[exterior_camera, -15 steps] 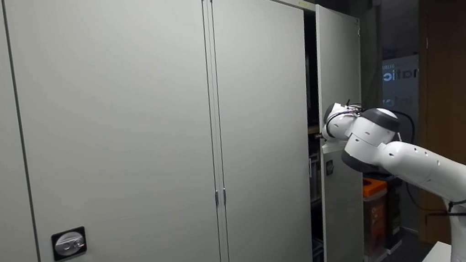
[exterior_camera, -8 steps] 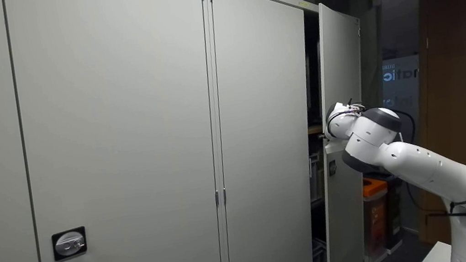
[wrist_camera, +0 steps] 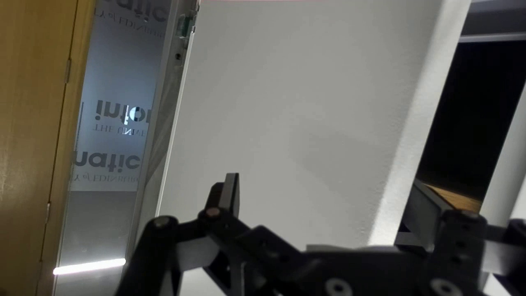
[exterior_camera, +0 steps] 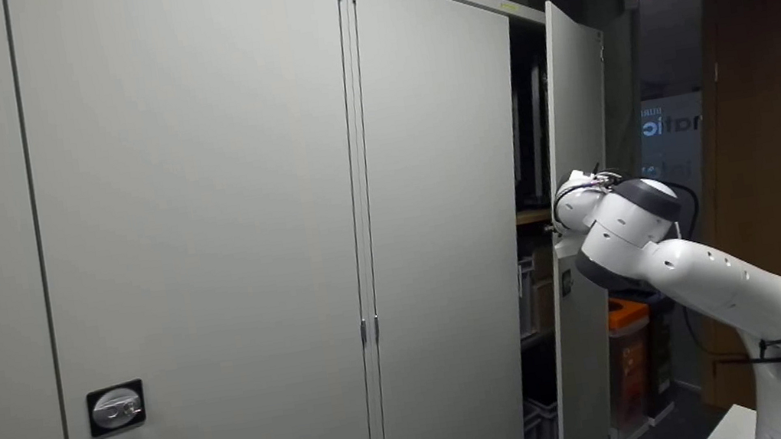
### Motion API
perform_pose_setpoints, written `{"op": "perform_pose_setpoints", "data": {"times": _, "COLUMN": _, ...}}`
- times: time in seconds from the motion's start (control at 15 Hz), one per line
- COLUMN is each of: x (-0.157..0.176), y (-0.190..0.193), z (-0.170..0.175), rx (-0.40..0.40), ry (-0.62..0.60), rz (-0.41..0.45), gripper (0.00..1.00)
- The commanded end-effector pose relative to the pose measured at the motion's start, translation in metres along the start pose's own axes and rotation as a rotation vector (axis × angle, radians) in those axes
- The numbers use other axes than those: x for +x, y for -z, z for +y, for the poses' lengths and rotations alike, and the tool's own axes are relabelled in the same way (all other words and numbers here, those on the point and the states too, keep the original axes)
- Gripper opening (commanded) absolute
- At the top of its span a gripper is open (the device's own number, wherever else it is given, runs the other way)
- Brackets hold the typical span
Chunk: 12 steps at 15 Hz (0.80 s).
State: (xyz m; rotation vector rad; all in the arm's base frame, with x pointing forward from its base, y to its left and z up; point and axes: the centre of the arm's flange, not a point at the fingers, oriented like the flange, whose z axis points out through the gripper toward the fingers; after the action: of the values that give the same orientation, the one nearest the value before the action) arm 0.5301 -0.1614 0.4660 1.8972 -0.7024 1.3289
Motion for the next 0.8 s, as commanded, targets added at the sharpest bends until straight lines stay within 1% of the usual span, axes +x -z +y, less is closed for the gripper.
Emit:
{"op": "perform_pose_setpoints", "data": {"times": 0.0, "x": 0.003, "y": 0.024, "z": 0.024, "rx": -0.081, "ry": 0.007, "rz": -0.022, "gripper": 1.00}}
{"op": "perform_pose_setpoints", "data": {"times": 0.33, "x": -0.007, "y": 0.034, "z": 0.046, "rx": -0.116, "ry": 0.002, "rz": -0.046, "gripper": 1.00}}
{"op": "perform_pose_setpoints", "data": {"times": 0.73, "x": -0.016, "y": 0.037, "z": 0.076, "rx": -0.168, "ry": -0.024, "rz": -0.079, "gripper": 1.00}}
